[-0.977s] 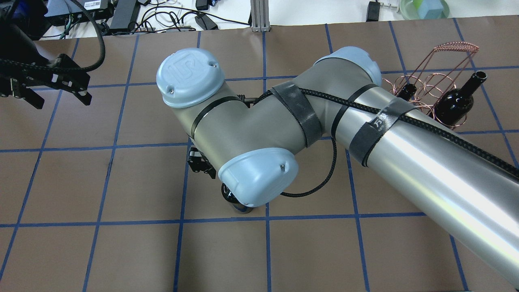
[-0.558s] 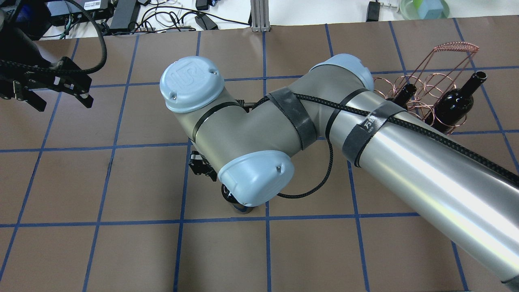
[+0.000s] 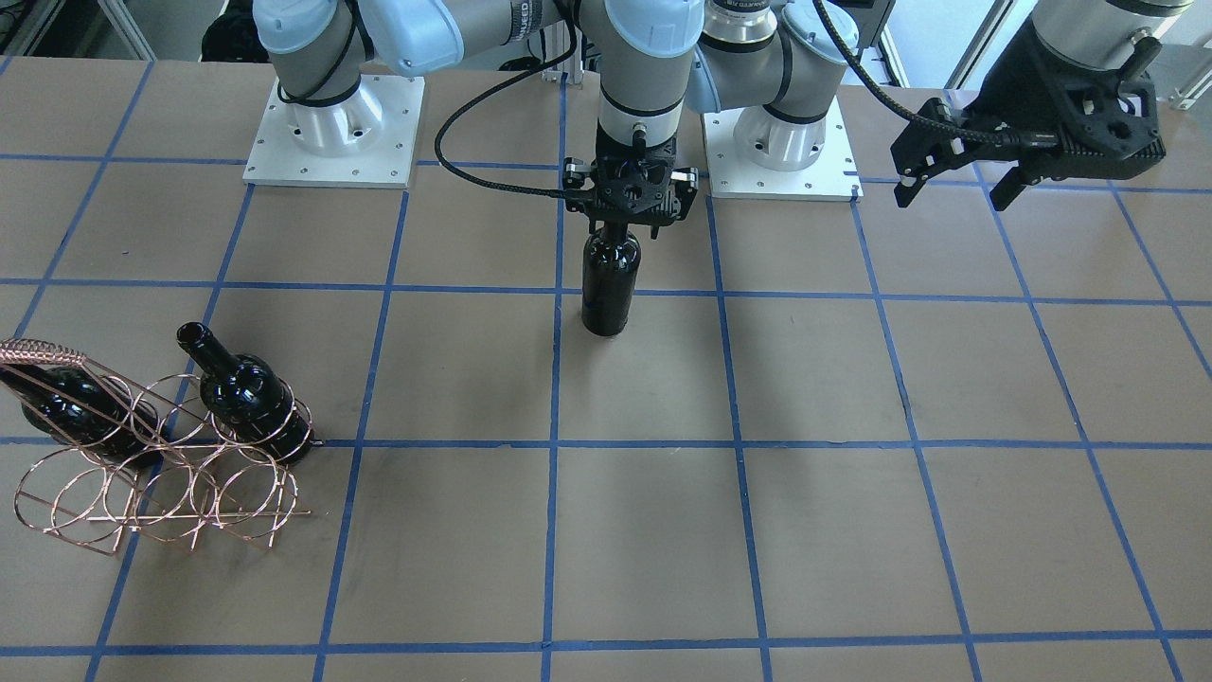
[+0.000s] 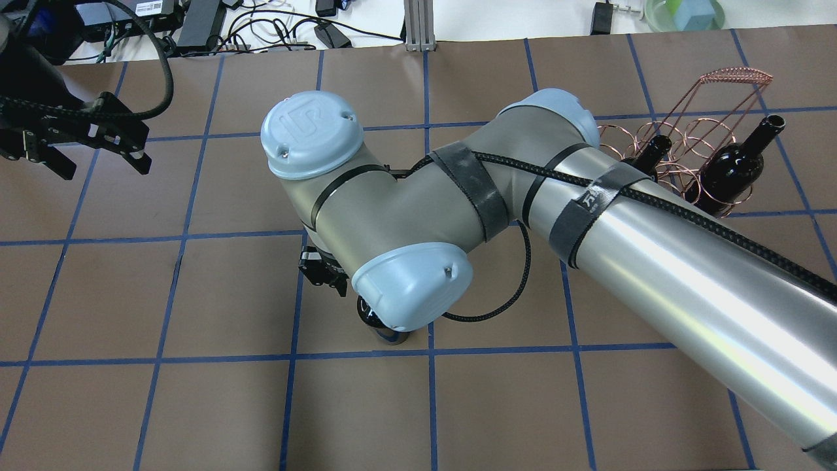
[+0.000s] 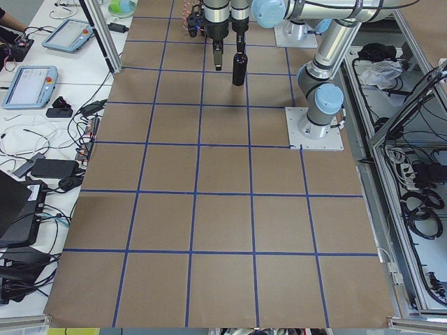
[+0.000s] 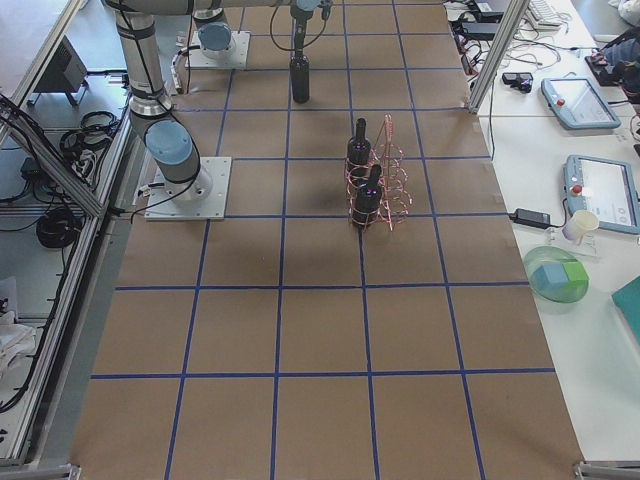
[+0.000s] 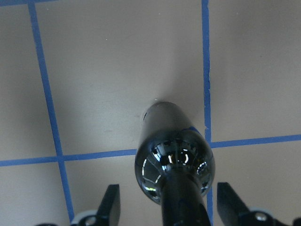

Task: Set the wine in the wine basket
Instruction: 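Close the right gripper around the bottle neck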

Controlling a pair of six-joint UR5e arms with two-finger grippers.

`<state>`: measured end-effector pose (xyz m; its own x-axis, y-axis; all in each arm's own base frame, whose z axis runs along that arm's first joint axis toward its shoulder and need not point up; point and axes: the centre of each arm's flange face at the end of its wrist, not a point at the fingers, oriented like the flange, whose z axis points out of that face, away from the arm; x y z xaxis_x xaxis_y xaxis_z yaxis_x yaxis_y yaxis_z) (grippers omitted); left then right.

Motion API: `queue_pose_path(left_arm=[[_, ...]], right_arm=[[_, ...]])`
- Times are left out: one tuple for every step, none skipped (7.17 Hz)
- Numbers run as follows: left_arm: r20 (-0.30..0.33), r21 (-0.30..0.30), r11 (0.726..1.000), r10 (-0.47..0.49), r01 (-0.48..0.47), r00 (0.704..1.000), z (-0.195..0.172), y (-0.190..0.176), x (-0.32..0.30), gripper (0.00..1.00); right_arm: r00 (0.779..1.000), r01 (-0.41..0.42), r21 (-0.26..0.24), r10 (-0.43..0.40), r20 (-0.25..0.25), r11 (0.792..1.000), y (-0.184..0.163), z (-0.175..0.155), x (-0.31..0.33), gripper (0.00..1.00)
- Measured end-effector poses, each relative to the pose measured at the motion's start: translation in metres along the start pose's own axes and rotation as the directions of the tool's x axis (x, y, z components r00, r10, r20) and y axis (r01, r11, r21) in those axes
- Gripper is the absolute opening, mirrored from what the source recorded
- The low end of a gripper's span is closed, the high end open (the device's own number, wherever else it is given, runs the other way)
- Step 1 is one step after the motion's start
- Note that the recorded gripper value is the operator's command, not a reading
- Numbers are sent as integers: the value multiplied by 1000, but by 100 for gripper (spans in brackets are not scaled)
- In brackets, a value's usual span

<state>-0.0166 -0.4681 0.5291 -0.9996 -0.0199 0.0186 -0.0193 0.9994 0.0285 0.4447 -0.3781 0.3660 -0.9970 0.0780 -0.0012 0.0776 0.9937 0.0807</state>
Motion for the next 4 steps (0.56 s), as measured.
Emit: queue_pose_path(left_arm=[[0,3,1000,-3,3,1000,0,-1,-2,100],[0,4,1000,-5,5,1000,0,-1,-3,100],[0,4,1000,-5,5,1000,0,-1,-3,100],[0,4,1000,-5,5,1000,0,-1,-3,100]], right_arm=[[1000,-1,-1,1,1,1000,0,0,0,61],[1000,-1,-3,1,-1,1000,0,0,0,42],[1000,0,-6,0,-3,1000,1,1,0,24],[1000,1,-8,-1,-5,1000,0,1,0,2]])
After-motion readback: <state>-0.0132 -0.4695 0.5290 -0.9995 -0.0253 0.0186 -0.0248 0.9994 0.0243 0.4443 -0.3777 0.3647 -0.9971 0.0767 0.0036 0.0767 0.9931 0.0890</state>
